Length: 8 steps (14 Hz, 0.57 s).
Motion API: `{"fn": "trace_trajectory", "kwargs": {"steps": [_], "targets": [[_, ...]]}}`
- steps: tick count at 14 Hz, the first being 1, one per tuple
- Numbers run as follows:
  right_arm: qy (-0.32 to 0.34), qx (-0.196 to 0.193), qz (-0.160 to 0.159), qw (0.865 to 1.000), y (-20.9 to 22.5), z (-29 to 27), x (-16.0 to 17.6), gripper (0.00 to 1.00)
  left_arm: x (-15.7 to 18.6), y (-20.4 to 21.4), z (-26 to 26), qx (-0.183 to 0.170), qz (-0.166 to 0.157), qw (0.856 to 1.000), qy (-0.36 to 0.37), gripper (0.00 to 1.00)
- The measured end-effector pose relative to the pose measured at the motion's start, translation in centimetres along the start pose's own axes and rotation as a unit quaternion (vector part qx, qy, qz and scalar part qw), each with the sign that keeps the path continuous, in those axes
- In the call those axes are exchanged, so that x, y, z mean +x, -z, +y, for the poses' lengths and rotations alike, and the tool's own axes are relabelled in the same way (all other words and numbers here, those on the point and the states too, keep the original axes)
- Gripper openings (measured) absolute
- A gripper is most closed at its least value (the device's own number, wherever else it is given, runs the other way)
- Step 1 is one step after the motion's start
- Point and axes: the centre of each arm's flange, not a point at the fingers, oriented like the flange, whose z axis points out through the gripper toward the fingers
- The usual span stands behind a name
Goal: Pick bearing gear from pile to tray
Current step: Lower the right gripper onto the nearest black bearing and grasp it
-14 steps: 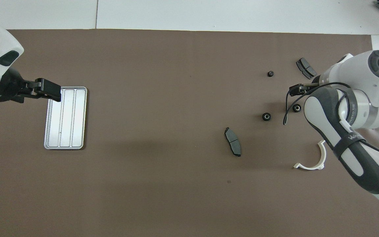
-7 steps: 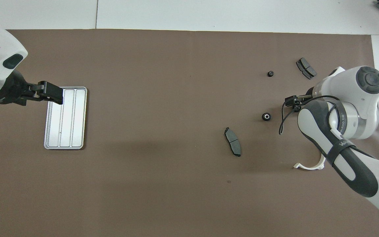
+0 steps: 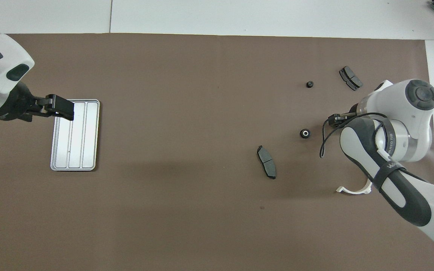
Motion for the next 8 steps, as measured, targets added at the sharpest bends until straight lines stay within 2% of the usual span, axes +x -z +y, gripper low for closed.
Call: {"fn": "trace_trajectory", "kwargs": {"steps": [6,8], "targets": [[0.005,0.0,0.002,1.0,-0.68,0.13,-0.51,0.63,-0.44,-0.21,0.01,0.0,0.0,1.0,-0.001,1.0],[0.005,0.0,0.004,1.0,-0.81,0.13,-0.59,0.43,-0.46,-0.28,0.0,0.0,0.0,1.0,-0.001,1.0]]}}
